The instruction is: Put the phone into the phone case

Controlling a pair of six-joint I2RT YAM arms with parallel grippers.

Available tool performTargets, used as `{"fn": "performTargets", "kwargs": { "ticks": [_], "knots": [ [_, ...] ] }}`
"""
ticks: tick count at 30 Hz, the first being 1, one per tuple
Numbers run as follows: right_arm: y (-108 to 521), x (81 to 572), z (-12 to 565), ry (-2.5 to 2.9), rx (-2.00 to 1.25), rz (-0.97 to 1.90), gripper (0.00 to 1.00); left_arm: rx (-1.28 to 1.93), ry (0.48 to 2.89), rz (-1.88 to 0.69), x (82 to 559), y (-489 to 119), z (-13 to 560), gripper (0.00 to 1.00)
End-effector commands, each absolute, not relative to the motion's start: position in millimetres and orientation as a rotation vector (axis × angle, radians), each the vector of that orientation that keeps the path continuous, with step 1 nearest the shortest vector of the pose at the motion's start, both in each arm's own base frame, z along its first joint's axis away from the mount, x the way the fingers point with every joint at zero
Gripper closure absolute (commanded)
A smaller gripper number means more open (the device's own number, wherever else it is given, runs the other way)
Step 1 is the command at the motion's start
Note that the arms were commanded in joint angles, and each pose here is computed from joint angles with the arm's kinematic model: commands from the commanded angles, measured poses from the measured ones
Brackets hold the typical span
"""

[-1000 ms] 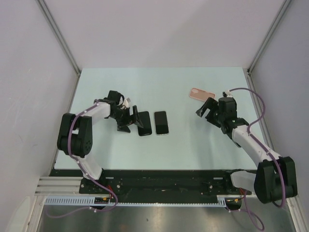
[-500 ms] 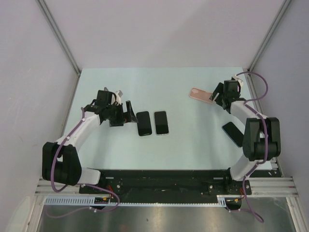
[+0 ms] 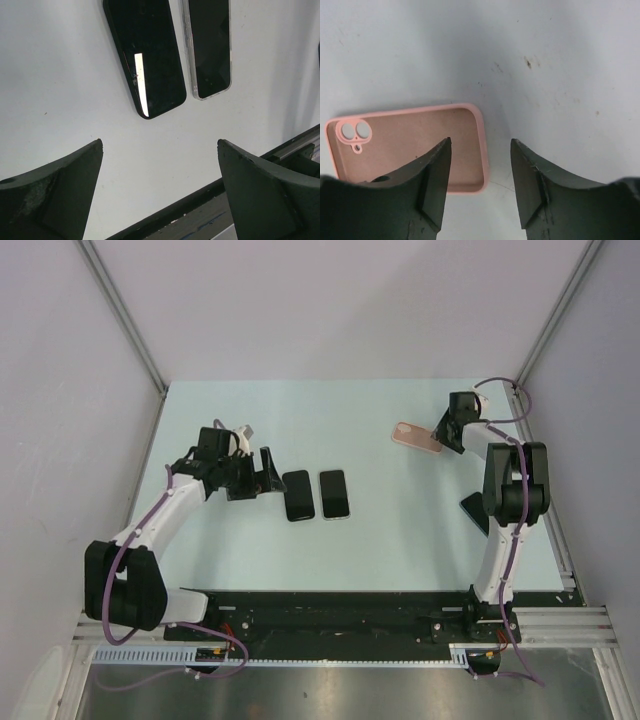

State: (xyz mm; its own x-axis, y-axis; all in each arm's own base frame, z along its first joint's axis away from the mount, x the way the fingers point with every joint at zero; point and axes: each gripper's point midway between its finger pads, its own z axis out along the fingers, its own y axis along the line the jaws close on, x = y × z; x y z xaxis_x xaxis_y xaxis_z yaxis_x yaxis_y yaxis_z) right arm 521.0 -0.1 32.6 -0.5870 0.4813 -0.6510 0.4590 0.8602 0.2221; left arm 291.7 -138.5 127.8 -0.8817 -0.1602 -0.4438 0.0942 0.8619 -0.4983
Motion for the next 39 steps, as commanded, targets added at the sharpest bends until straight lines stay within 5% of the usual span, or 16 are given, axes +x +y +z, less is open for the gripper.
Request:
{"fn": "performTargets", "kwargs": {
  "ticks": [1,11,12,16,17,39],
  "knots": [
    [-13.8,520.4,33.8,2.309,0.732,-0.055,0.48,-0.018,2.515,-0.748,291.1,-143.4,137.0,0.00],
    [-11.0,508.5,16.5,2.407,0.744,-0.084,0.56,-0.010,2.512,-0.791,288.7,-148.2,137.3,0.00],
    [-11.9,507.8,15.9,2.409,0.750,-0.087,0.59,-0.009,2.506,-0.789,289.4,-148.1,138.8,0.01],
    [-10.2,503.2,22.0,2.413,0.775,-0.081,0.98,0.000,2.509,-0.804,287.8,-150.1,138.7,0.00],
    [-8.7,500.2,28.1,2.414,0.775,-0.085,1.00,0.000,2.505,-0.808,287.7,-150.1,139.4,0.00],
    [78.0,332.5,94.4,2.316,1.237,-0.090,1.00,0.040,2.472,-0.903,279.9,-160.0,149.0,0.00]
  ]
}}
